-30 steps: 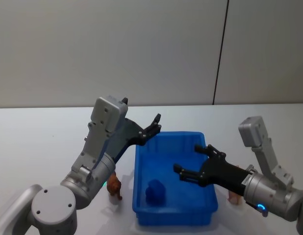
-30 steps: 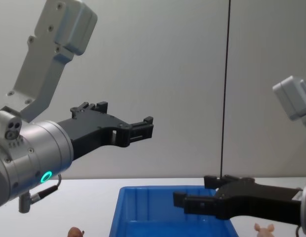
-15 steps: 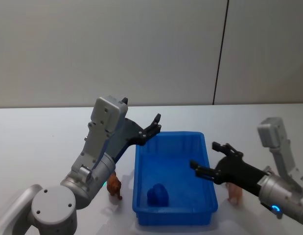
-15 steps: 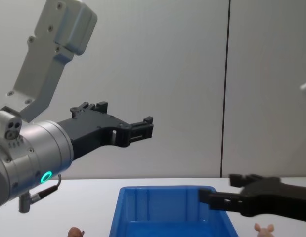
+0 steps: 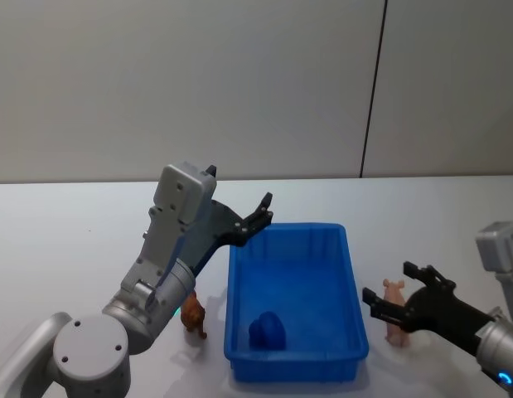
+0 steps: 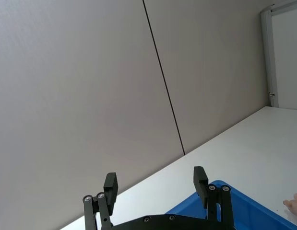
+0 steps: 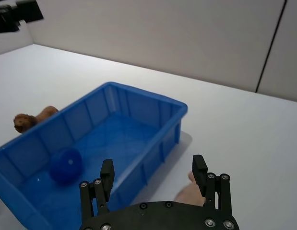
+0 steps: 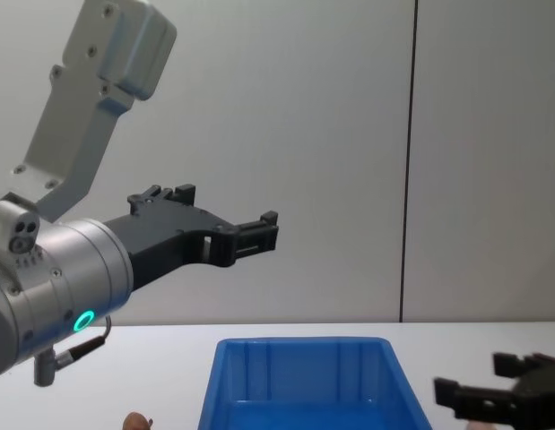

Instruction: Pick up the two dolls from the table and place them into the box.

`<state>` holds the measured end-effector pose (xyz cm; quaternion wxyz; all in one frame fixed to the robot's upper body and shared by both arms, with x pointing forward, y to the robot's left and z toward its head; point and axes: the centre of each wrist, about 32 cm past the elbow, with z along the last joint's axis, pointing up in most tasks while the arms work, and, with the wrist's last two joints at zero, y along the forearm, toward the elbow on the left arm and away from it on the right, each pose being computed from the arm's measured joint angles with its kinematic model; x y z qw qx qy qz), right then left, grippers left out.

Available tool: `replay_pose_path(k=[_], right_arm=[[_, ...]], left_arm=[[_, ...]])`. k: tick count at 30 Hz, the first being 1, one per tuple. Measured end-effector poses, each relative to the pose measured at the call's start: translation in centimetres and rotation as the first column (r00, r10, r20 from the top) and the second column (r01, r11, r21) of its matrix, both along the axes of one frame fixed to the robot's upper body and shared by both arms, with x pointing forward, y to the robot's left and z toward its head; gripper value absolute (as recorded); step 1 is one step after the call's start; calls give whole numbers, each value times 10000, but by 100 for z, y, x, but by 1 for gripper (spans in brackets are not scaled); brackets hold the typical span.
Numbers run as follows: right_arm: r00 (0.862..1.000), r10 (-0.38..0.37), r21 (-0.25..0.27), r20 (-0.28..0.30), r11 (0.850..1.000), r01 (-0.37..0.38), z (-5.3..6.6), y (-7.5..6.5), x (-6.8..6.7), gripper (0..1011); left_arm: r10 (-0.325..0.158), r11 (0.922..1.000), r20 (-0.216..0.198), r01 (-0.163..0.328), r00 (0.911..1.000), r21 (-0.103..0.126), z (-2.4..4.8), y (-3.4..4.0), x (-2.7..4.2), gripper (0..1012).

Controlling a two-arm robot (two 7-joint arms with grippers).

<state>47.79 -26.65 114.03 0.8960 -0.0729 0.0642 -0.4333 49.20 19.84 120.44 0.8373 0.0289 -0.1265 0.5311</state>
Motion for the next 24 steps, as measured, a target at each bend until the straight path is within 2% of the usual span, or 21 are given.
replay_pose_path(k=[12,24], right_arm=[[9979,-471,-401,-444,9982,453,-83,-94,-131,1001],[9947,-645,-718,-807,9957,588,-208,-58,-128,1001]], left_arm=[[-1,10000,0,1,10000,0,0,0,0,1001],[-1,10000,0,1,10000,0,0,0,0,1001]])
